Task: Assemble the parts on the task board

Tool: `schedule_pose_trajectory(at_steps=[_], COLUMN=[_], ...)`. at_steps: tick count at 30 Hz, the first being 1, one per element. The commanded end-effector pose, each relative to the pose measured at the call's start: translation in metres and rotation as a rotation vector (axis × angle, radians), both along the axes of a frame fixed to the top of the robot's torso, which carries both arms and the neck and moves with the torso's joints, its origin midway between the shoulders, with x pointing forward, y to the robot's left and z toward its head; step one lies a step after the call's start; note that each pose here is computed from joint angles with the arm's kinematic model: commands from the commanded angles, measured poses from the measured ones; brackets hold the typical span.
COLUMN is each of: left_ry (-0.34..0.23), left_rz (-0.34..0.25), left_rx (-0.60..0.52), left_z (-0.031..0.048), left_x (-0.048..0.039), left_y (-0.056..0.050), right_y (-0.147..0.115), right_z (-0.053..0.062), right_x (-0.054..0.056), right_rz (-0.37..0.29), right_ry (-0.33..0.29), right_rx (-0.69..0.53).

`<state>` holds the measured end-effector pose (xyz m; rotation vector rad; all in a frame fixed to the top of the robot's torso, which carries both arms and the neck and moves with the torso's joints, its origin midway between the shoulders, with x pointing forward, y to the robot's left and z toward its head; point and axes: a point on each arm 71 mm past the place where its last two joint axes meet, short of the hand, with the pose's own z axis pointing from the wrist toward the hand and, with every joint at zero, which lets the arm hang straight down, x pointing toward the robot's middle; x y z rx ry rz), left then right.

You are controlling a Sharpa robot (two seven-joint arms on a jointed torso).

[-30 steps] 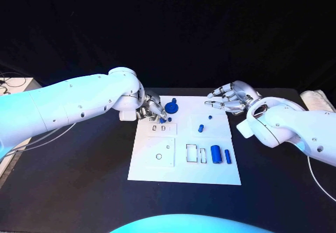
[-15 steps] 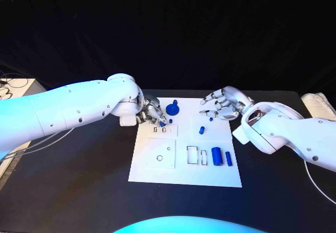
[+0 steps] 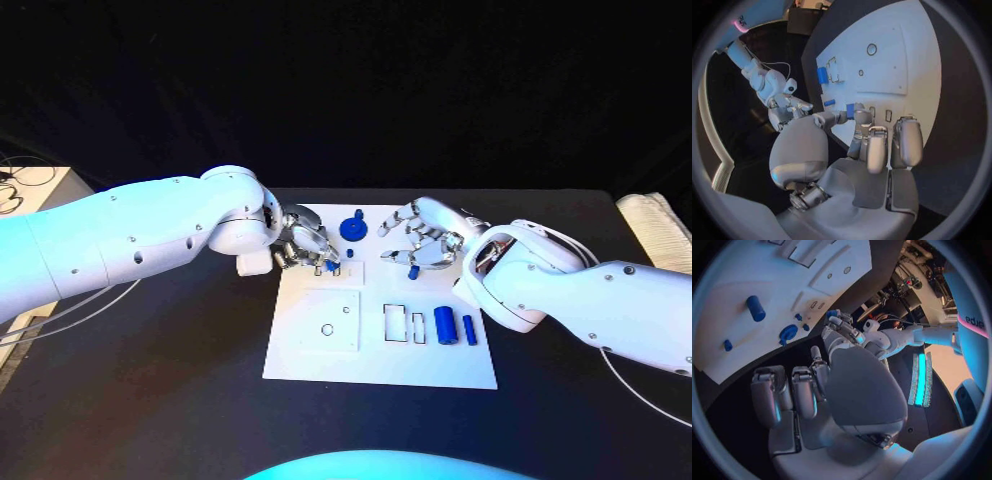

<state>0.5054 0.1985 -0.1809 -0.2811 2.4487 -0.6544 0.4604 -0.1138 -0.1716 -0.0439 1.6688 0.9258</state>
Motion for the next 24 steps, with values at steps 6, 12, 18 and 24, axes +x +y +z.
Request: schedule_pose_trajectory(at_steps=[6,12,18,24], left_ry=[0.039,0.044,0.045,0.037], left_rz=[-0.001,-0.001,0.002,0.005], left_rx=[-0.122,-0.14,-0.146,-0.128], left_z=[0.0007,0.0002,0.0,-0.0005], left_x=[-0.0068,-0.0089,-0.0093,-0.0083], left_y=[-0.003,-0.002,-0.001,-0.001], right_y=[0.016,0.026,0.03,0.032], right_z=[-0.006,-0.013,-0.019,-0.022], right_x=[-0.004,-0.006,-0.006,-0.005], right_rz=[0.031,0.045,0.042,0.033], right_ry=[-0.112,-0.108,-0.102,-0.096], right_rx=[-0.048,-0.044,-0.041,-0.046])
